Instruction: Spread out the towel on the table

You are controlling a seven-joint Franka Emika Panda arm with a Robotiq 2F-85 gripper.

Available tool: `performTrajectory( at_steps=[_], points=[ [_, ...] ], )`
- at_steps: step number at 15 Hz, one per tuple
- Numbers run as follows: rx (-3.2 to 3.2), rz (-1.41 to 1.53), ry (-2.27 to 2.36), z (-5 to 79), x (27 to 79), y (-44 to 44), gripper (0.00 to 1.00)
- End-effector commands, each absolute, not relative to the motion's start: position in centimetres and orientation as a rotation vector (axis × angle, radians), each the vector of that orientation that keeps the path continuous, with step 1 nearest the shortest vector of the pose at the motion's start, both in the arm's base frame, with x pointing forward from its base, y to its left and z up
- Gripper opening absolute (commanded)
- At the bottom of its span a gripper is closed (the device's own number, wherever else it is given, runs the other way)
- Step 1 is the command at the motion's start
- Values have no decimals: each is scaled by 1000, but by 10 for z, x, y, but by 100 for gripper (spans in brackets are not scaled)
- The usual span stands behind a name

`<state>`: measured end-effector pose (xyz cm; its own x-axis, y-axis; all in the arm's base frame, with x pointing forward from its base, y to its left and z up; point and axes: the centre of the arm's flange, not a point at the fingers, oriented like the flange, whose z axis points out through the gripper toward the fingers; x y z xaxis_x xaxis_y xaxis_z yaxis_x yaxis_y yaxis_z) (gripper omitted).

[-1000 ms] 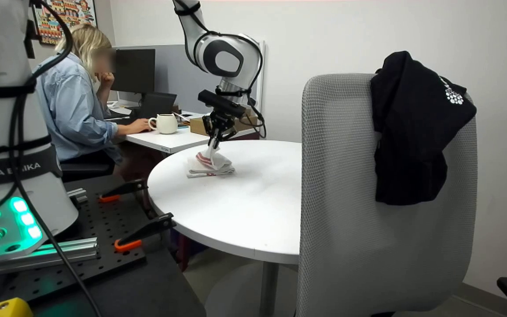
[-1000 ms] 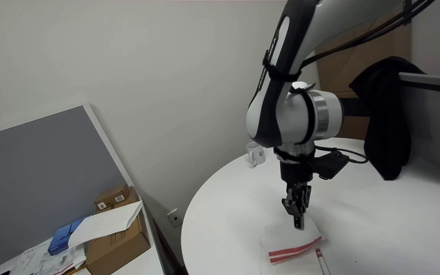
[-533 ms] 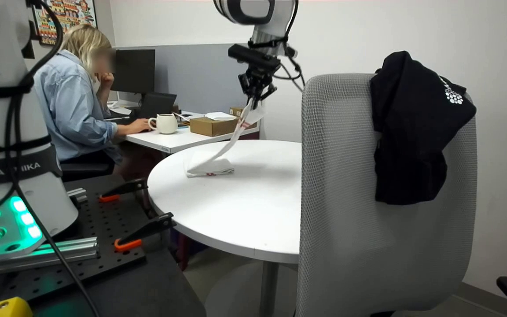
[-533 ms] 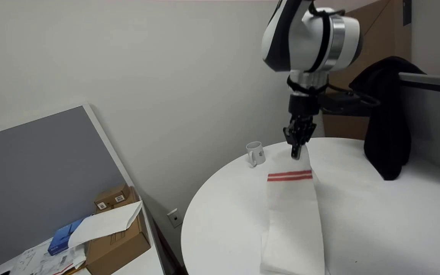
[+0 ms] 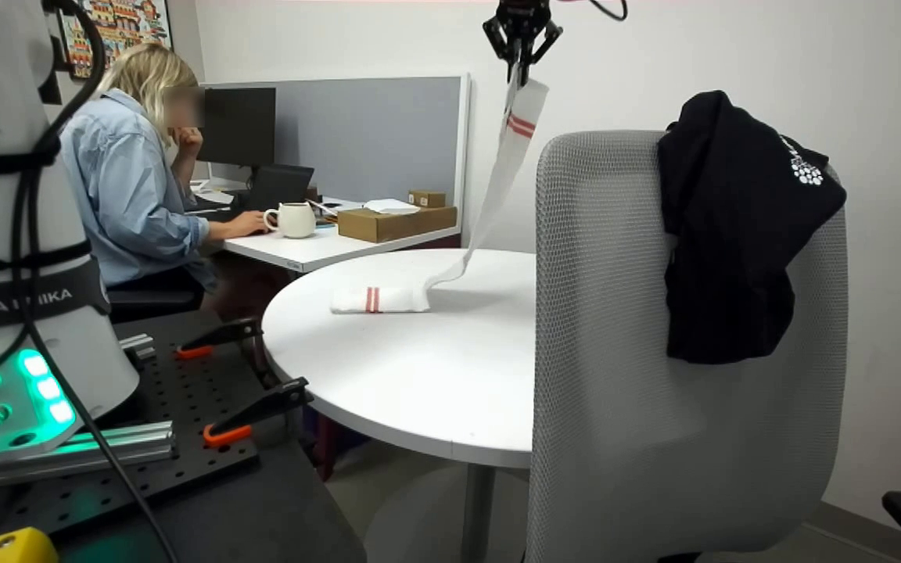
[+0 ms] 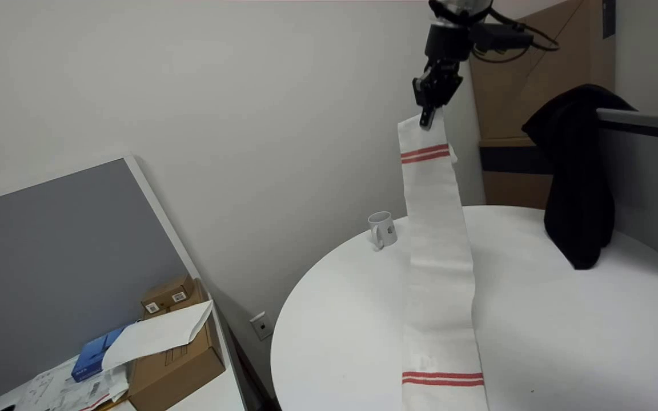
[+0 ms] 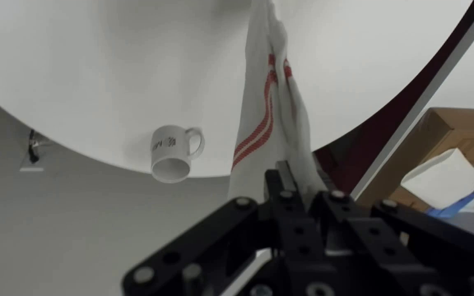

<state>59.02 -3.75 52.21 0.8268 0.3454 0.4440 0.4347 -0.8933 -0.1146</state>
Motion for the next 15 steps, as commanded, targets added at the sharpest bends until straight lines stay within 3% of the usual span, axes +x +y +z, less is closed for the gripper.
performTrajectory(
  at_steps=[1,10,15],
  points=[
    [-2791,-773,-639,594,615,-52,2],
    [-2792,-948,-731,653,628,-58,2],
    [-2817,-1011,-685,682,667,-83,2]
  ],
)
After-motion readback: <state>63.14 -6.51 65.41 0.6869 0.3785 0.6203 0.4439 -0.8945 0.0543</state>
